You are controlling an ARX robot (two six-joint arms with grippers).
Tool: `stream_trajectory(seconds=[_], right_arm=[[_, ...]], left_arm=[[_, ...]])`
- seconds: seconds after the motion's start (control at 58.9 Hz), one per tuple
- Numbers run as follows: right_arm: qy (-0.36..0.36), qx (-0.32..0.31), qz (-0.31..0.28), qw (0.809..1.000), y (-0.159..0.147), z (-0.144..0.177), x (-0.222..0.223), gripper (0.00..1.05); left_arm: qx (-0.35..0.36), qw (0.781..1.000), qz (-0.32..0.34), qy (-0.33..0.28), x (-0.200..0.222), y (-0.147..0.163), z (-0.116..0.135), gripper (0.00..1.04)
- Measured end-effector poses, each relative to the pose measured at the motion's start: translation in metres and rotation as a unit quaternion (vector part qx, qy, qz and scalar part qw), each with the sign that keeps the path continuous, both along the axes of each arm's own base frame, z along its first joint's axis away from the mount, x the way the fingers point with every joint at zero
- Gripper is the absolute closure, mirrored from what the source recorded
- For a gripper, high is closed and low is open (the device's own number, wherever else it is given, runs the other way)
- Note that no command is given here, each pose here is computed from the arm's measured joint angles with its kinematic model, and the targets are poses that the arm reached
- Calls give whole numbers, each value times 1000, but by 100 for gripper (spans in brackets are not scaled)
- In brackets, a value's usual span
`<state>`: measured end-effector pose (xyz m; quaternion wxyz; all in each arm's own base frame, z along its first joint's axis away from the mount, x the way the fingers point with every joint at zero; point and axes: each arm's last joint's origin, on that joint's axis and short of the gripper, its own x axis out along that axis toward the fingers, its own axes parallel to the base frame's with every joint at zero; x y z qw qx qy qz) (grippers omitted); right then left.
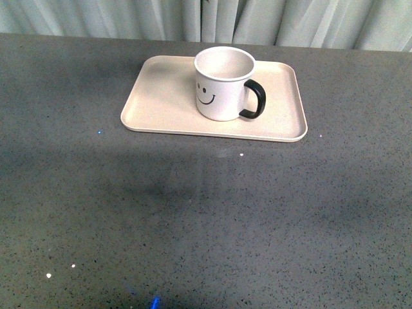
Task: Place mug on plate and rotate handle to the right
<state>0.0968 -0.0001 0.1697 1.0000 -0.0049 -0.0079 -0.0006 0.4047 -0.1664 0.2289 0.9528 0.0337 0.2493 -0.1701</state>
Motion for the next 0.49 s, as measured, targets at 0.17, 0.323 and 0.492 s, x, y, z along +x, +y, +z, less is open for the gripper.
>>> stream_trajectory(seconds=[0.17,0.323,0.492], right_arm=[[0,0,0,1000,0,0,0,9],[0,0,1,1000,0,0,0,9],[0,0,0,1000,0,0,0,9]], left_arm=[[-53,947,170,-268,-119,81,1,51],[-42,952,171,-250,-171,113,-31,78],[-40,955,167,-243,-195,129,-43,103]])
